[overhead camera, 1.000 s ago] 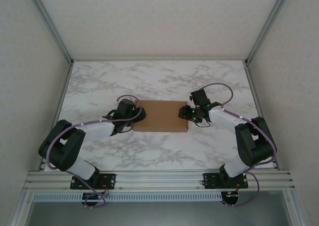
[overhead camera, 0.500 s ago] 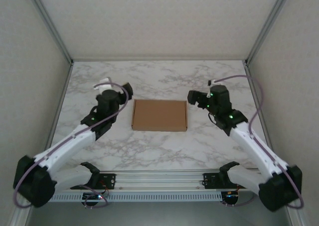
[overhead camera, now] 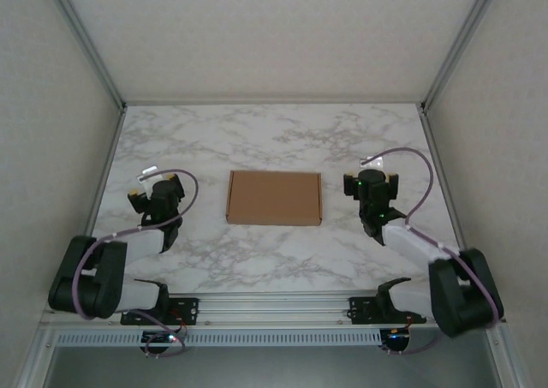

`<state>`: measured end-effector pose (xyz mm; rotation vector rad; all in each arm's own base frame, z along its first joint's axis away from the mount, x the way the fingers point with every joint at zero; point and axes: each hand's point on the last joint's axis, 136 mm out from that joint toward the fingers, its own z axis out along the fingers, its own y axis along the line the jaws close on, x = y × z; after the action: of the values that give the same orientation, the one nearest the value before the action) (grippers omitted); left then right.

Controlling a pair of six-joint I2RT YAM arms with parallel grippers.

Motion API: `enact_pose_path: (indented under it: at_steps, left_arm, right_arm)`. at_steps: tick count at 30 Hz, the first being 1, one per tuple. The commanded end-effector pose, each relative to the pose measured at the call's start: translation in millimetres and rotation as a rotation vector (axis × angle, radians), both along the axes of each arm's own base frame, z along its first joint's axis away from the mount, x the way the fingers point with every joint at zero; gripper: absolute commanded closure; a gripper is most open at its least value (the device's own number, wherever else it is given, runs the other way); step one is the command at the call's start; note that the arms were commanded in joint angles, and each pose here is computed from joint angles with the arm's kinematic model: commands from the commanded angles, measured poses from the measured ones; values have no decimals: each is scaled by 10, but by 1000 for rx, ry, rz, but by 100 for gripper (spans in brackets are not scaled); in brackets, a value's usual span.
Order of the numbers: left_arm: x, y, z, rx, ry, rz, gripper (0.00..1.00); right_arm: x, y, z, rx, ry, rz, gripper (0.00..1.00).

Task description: Fold the paper box

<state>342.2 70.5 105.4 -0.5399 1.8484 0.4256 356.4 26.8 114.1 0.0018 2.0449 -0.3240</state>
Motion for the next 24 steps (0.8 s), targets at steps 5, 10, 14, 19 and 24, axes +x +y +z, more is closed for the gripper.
enact_pose_path:
  at_steps: [5,10,14,19,24]
  left_arm:
    - [247,-362,419,30,-278,-301,8]
    - [262,-231,298,-46,-311,-310,1]
    - [297,-223,252,-68,-282,-324,0]
    - [296,-224,250,-66,-281,-324,0]
    - [295,-226,243,-67,-278,-324,0]
  right_arm:
    - [140,-285,-1,145,-206,-26,1]
    - [291,-142,-229,192,-170,101,1]
    - [366,-99,-321,233,-85,142,1]
    - [373,-111,-328,246,-79,143,1]
    - [377,-112,-323,246,-80,144,1]
